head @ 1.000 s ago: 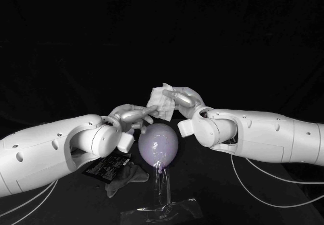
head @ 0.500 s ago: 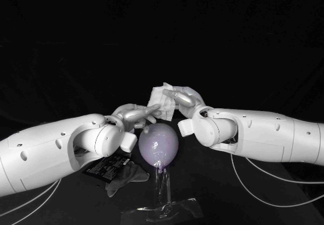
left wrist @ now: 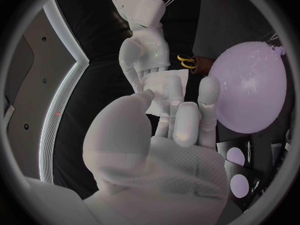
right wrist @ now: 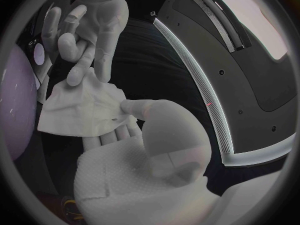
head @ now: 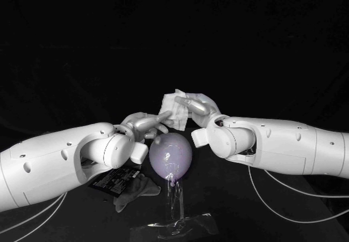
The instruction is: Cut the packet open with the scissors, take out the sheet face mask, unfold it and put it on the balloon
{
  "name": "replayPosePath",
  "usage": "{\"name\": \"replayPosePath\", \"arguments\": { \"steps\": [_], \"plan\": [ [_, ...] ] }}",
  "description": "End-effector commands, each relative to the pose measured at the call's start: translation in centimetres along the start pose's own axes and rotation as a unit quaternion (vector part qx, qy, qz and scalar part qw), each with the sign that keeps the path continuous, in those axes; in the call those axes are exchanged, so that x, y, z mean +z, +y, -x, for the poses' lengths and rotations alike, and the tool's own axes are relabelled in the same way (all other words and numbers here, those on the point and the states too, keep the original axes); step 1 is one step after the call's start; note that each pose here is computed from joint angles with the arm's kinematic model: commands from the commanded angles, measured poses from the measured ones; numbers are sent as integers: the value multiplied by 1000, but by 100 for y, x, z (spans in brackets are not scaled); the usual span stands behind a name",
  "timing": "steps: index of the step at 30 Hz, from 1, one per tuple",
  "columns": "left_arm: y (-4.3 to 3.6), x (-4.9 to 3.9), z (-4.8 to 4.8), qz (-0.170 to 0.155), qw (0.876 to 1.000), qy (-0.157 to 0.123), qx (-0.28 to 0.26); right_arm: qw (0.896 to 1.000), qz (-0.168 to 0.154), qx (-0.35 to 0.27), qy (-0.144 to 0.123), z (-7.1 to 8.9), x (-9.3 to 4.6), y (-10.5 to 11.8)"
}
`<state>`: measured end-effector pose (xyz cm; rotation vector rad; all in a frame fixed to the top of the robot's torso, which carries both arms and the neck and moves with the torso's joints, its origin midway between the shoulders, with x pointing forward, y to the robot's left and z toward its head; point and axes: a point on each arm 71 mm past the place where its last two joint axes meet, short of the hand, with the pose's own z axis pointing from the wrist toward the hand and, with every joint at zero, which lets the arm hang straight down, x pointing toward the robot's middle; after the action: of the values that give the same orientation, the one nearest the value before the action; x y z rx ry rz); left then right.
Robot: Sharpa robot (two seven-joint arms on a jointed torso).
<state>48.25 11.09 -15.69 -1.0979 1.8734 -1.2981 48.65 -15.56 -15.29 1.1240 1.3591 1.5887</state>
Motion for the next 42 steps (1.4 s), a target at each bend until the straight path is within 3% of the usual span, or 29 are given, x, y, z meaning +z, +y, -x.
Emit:
{"name": "replayPosePath", "arguments": {
  "steps": [1, 42],
  "plan": [
    [-11, 4, -8, 3, 1000, -5, -2, 1000, 4, 6, 15, -36, -5, 6],
    [-44, 1, -19, -16, 1000, -6, -4, 1000, 3, 6, 14, -16, 0, 5]
  ]
}}
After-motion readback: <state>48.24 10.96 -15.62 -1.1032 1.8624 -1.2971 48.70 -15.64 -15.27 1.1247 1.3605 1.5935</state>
